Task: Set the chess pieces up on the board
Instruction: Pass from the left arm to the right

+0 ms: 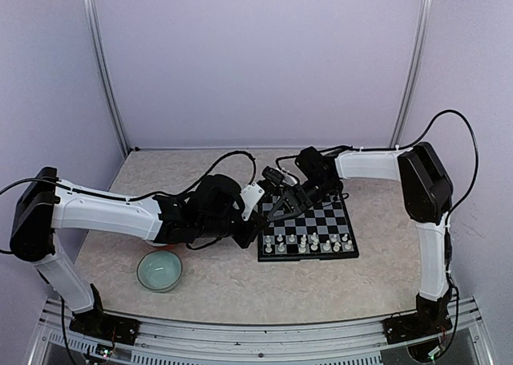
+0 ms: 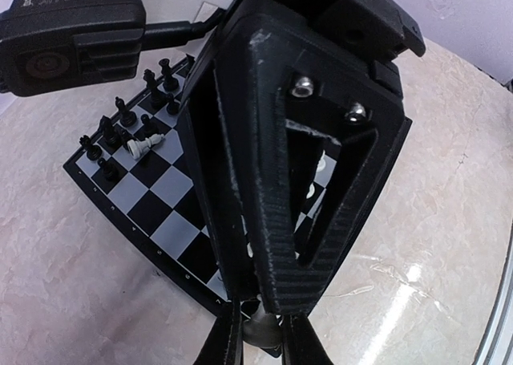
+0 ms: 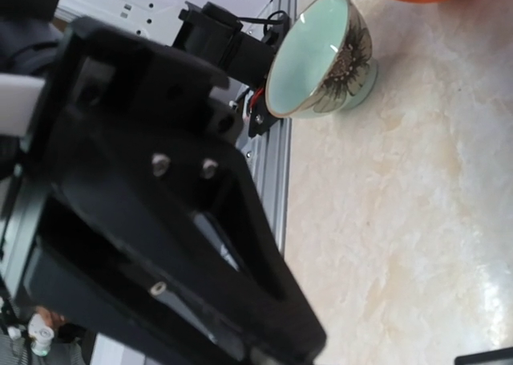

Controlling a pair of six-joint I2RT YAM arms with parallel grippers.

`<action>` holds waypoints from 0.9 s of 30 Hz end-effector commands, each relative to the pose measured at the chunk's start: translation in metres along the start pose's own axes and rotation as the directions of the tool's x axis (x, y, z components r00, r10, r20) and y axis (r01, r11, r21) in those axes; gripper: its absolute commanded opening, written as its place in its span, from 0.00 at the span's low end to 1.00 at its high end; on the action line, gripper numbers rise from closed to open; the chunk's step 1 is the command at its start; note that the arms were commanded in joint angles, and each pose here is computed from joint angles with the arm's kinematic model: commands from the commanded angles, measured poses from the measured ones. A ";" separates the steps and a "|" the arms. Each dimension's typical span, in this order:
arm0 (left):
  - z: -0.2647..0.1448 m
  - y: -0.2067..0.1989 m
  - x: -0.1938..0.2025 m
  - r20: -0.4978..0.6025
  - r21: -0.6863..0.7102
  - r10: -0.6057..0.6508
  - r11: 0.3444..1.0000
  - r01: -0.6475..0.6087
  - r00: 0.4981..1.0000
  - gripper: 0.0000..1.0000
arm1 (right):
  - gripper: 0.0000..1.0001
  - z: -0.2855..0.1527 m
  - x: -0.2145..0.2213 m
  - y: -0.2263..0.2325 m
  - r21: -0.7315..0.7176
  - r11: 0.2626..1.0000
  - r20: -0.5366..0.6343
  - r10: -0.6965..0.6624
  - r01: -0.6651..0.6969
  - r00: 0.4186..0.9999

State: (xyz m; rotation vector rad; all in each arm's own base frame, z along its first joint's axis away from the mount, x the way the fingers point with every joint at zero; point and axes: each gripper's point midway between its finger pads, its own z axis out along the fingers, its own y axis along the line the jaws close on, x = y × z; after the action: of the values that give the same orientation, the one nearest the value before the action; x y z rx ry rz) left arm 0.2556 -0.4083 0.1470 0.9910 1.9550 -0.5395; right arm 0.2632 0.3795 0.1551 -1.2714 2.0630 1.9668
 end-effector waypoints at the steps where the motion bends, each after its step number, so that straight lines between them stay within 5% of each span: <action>1: -0.006 -0.005 -0.019 0.042 0.007 0.015 1.000 -0.015 0.999 0.06 | 0.21 -0.001 -0.004 -0.004 -0.024 1.000 0.015 0.010 -0.009 1.000; 11: 0.000 0.006 -0.020 0.043 -0.059 0.003 0.998 -0.001 0.999 0.10 | 0.13 -0.002 -0.001 -0.004 0.005 1.000 0.009 0.006 -0.006 1.000; 18: 0.000 0.009 -0.023 0.045 -0.084 0.016 0.996 -0.012 0.999 0.53 | 0.04 -0.008 -0.002 -0.015 0.135 0.990 -0.022 -0.047 0.049 0.999; 24: -0.016 0.011 -0.032 0.049 -0.095 0.042 0.995 -0.037 0.998 0.74 | 0.02 -0.024 -0.010 -0.027 0.290 0.949 -0.058 -0.109 0.121 0.992; 27: -0.037 0.015 -0.050 0.069 -0.119 0.054 0.992 -0.046 0.996 0.98 | 0.02 -0.036 -0.009 -0.033 0.408 0.892 -0.112 -0.161 0.194 0.980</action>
State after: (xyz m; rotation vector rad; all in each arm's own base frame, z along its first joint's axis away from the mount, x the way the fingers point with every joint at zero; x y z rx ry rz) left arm 0.2661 -0.4013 0.1572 0.9627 1.9434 -0.4302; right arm 0.2861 0.3716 0.1235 -1.3165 2.1895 1.6336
